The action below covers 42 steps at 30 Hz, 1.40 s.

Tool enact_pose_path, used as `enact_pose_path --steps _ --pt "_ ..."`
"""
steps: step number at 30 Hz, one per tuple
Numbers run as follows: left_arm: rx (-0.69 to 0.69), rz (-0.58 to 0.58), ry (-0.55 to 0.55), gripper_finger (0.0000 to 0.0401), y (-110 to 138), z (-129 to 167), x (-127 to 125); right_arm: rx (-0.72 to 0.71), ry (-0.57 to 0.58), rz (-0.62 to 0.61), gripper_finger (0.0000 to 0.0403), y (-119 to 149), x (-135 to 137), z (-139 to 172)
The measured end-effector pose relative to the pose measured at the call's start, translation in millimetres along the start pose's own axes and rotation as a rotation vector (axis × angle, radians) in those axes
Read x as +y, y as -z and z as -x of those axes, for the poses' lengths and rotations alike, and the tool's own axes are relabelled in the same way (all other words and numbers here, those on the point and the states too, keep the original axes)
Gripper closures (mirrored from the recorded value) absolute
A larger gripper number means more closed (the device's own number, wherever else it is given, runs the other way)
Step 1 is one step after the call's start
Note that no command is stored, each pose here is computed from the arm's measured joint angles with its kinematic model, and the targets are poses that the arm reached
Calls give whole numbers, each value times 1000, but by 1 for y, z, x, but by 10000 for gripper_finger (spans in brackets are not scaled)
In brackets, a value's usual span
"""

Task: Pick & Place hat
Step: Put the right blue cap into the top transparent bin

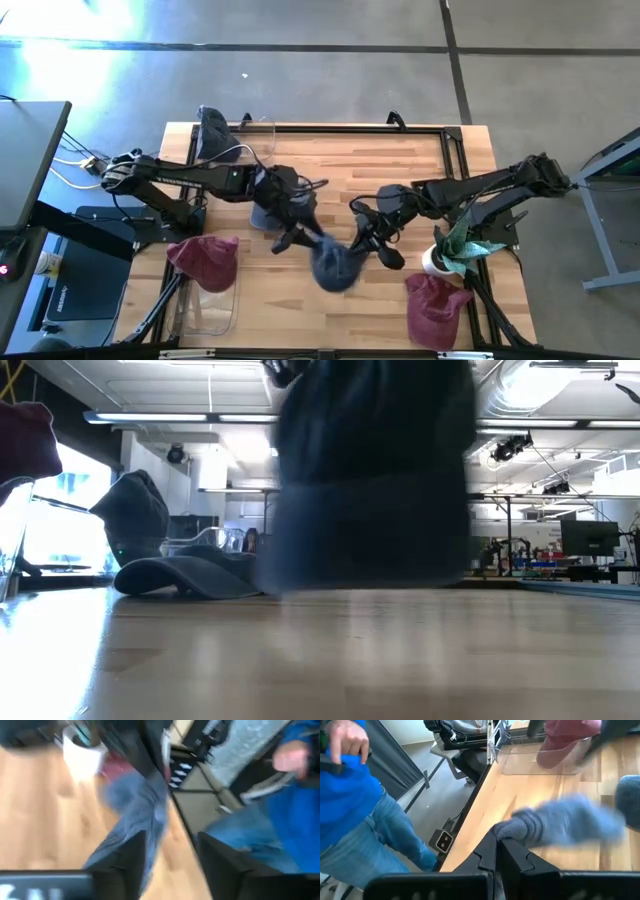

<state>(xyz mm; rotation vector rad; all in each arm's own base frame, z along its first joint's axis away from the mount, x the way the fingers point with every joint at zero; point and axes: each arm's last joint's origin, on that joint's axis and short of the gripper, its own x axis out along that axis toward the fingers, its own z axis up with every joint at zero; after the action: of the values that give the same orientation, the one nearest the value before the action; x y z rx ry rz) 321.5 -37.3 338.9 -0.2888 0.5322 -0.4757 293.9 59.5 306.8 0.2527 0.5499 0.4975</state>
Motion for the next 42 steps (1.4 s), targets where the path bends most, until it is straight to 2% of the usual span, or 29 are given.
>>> enact_pose_path --steps 3,5,9,11,14,17,21,25,29,37,42 --pt "-60 -110 -60 170 -5 -1 -1 1 18 1 400 0 -7 0" --pt "-81 -198 -89 147 -6 -4 -8 5 32 5 401 0 -12 -2" --pt "-42 -325 -225 134 1 -23 -8 -1 31 2 401 -1 -17 0" --pt "12 -319 -280 133 9 -32 -1 -9 17 4 401 -2 -18 1" --pt "-7 -312 -315 133 8 -39 4 -24 -30 14 402 -4 -16 1" --pt "7 -306 -314 133 11 -46 7 -33 -39 19 402 -5 -16 1" --pt "-22 -316 -223 133 10 -51 6 -40 -44 15 402 -6 -15 1" --pt "-21 -313 -182 136 10 -52 5 -40 -42 14 402 -6 -15 1" --pt "-21 -322 -154 172 10 -52 4 -40 -41 13 402 -6 -15 1" --pt "-17 -319 -107 290 10 -52 3 -37 -54 -6 402 -6 -15 1" --pt "-10 -320 -10 368 11 -52 1 -37 -55 -8 402 -6 -15 1"
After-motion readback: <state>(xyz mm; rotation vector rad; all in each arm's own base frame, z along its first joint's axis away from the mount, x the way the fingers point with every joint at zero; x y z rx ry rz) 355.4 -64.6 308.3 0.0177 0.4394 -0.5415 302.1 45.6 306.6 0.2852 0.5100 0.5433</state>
